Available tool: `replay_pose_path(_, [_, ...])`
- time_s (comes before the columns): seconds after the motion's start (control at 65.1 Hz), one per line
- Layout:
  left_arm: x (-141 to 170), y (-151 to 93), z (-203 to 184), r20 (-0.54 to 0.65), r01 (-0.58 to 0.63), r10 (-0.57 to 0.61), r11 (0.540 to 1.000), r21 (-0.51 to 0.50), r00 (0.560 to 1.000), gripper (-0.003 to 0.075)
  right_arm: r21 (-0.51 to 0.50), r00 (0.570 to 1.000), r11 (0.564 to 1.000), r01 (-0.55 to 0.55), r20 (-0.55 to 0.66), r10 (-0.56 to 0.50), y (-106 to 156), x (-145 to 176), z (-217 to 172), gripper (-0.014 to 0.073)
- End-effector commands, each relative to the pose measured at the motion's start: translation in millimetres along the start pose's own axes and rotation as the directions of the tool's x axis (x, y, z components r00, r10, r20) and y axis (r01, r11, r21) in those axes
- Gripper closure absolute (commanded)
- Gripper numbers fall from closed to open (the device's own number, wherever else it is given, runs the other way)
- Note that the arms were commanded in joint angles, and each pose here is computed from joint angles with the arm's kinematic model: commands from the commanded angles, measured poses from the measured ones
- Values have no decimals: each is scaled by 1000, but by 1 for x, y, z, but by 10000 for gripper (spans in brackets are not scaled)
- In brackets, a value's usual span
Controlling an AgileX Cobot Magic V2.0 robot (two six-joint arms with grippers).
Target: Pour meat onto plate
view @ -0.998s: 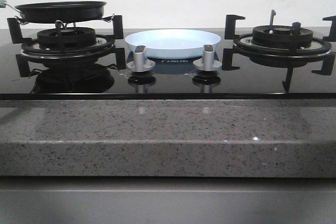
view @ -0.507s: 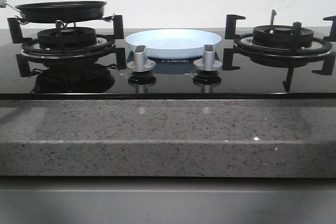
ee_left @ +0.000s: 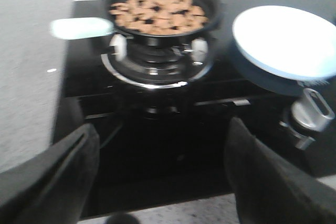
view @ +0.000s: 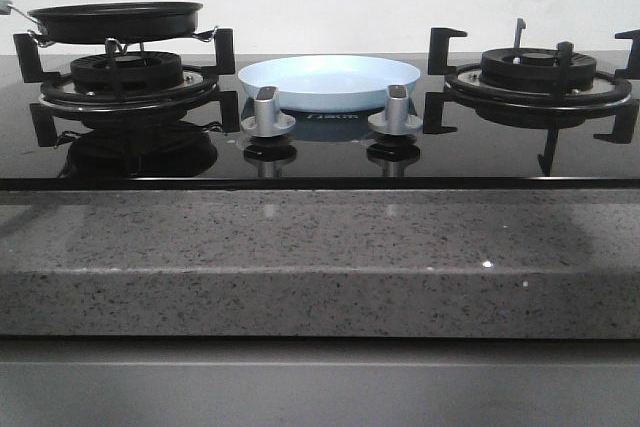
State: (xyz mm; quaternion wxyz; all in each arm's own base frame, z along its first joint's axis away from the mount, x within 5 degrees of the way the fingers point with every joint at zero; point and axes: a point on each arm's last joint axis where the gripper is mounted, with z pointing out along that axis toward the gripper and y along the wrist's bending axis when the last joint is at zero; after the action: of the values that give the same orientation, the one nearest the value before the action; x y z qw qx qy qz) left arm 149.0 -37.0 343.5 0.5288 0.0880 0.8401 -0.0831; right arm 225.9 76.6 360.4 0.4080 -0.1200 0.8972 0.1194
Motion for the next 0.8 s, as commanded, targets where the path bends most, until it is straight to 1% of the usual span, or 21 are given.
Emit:
replay_pose_path(0.0, [-17,-6,-6,110,-30,27,999,27,994,230,-29,998,999,20,62,-18,8,-24,5,132])
replay_pose_path(0.123, [-17,-8,-6,110,-37,32,998,42,993,230,-44,1000,999,7,-6,-8,10,-41,33,132])
replay_pose_path(0.2, [-17,-8,-6,106,-37,33,998,42,994,230,-58,1000,998,-7,-29,5,12,-52,47,132])
replay_pose_path(0.338, [-16,-8,-6,104,-37,33,998,42,994,230,-92,995,994,-61,-89,53,12,-72,76,132])
replay_pose_path(0.445, [-16,-8,-5,97,-37,33,998,42,995,230,-109,986,986,-129,-119,116,2,-86,96,132])
replay_pose_path(0.537, [-15,-8,-5,91,-37,33,998,42,995,230,-106,980,981,-161,-138,146,-8,-96,112,132])
replay_pose_path(0.676, [-14,-8,-5,87,-37,33,998,42,996,230,-94,975,980,-174,-160,157,-19,-105,134,132])
replay_pose_path(0.783, [-14,-8,-5,87,-37,33,998,42,996,230,-92,975,981,-173,-157,158,-22,-112,149,132])
